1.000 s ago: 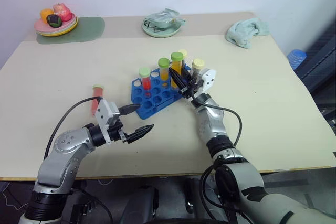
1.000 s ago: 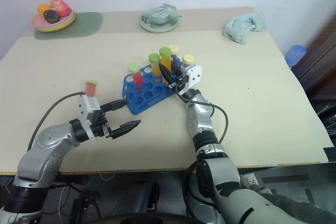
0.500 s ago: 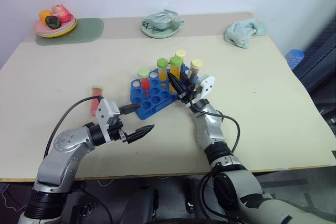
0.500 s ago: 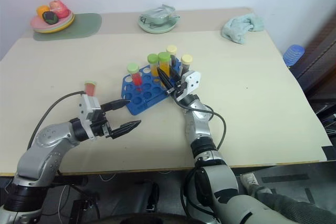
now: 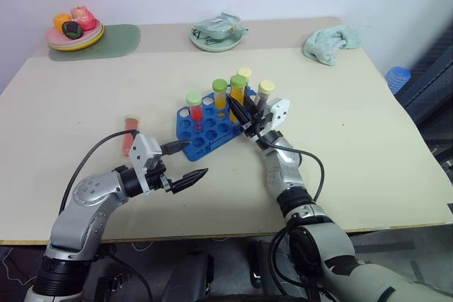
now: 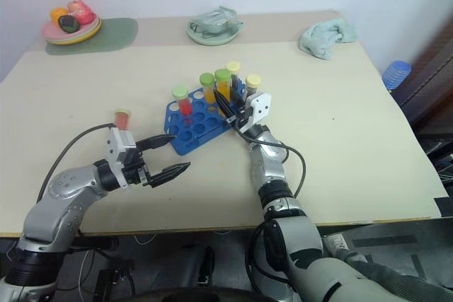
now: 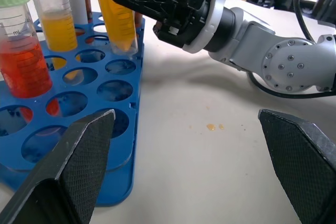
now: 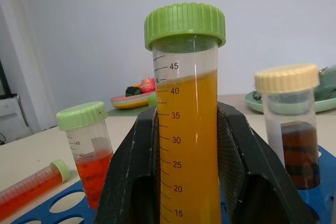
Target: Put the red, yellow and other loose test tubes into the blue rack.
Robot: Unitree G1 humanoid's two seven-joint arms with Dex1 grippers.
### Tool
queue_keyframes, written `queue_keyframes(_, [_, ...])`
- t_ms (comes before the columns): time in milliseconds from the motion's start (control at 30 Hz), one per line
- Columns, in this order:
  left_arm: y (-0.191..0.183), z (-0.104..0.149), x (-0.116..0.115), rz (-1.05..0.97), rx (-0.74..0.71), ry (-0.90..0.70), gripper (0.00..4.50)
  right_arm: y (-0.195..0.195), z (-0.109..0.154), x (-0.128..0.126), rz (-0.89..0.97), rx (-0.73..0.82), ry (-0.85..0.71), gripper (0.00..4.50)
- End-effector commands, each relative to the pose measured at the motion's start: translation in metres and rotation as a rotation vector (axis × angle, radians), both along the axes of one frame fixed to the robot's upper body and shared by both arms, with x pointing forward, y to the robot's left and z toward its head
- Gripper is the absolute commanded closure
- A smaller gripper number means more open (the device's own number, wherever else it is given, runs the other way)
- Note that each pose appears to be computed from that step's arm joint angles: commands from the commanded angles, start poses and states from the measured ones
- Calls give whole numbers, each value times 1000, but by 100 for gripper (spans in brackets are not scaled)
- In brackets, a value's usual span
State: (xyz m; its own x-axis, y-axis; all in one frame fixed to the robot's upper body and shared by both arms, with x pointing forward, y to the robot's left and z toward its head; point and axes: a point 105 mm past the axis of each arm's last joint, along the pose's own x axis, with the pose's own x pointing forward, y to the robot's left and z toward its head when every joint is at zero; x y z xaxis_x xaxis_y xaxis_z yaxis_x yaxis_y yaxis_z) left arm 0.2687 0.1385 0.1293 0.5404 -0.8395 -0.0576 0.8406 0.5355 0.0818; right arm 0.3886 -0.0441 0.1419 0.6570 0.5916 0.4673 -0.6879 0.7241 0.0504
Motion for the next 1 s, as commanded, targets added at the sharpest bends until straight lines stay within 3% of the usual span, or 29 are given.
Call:
queue_keyframes(33, [0, 8, -3, -5, -1, -36, 0, -2, -9, 1, -8, 2, 32, 369])
queue_keyframes(233, [1, 8, -3, 3, -12, -31, 0, 2, -12, -4, -1, -7, 8, 369])
queue_keyframes(267, [2, 8, -3, 11, -21, -28, 0, 3, -14, -6, 1, -15, 3, 265])
queue_keyframes(333, [5, 9, -1, 41, -58, -25, 0, 2, -16, -9, -7, -20, -12, 190])
queue_keyframes(433, [11, 14, 2, 96, -116, -27, 0, -3, -11, -10, -69, -66, -71, 33])
queue_keyframes(467, [14, 17, 5, 122, -143, -33, 0, -4, -9, -10, -91, -83, -91, 4])
queue_keyframes(700, [40, 44, 22, 367, -327, -94, 0, -11, 12, -14, -131, -229, -203, 4])
queue_keyframes(833, [76, 51, 36, 733, -189, -157, 0, -30, 22, -40, -18, -375, -183, 4])
queue_keyframes(1000, [93, 60, 44, 865, -201, -81, 0, -62, 21, -72, 58, -556, -60, 4])
